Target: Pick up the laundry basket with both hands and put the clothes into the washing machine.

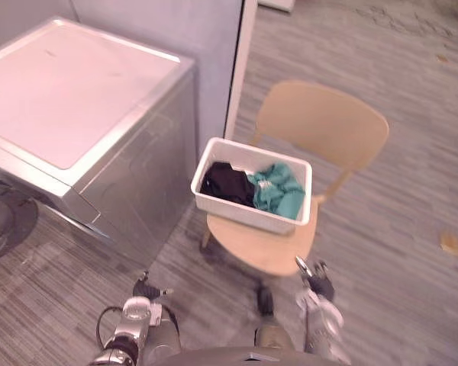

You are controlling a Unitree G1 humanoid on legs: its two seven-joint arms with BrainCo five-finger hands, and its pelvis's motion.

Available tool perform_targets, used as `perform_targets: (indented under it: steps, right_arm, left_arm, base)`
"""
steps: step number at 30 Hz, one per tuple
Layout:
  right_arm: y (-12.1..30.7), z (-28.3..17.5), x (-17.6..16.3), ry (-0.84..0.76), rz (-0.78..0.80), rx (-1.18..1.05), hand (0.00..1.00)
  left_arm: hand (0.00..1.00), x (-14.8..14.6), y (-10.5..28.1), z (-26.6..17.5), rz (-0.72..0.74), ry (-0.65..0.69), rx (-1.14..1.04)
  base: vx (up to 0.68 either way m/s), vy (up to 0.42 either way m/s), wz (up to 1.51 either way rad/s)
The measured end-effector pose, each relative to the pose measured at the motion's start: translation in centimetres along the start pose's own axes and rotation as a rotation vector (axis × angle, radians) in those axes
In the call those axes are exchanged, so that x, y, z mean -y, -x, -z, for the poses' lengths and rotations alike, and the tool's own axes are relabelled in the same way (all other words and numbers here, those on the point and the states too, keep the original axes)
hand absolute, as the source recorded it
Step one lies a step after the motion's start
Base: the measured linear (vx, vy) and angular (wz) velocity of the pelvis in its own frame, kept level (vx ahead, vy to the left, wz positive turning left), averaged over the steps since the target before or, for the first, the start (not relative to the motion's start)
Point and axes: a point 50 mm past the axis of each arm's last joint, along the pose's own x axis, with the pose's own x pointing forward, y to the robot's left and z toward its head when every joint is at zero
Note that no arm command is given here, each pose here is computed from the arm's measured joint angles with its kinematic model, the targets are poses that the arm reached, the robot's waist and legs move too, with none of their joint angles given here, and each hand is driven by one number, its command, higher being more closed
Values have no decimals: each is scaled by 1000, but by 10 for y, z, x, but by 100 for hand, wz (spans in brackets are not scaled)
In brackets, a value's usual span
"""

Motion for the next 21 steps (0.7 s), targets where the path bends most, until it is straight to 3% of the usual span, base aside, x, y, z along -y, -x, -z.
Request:
perform_targets:
  steps: [6,15,18,19,21]
  right_arm:
    - [2,3,1,0,-7,-12,0]
    - [2,14,16,1,56,-60,0]
    - [7,11,30,-7,104,-38,0]
    - [10,5,49,-5,167,-18,0]
    - [17,-1,66,-1,214,7,0]
  left_arm:
    - [0,-23,-4,-5,-70,-20,19]
    - [0,-9,2,17,-16,-15,-56]
    - [0,1,1,16,31,-48,-77]
    - [0,23,4,9,89,-50,-53]
    - [0,39,8,8,121,-25,-47]
  base:
    - [89,163,2]
    - [112,-52,-31]
    - [23,-279,29]
    - [87,-150,49]
    - [131,-159,18]
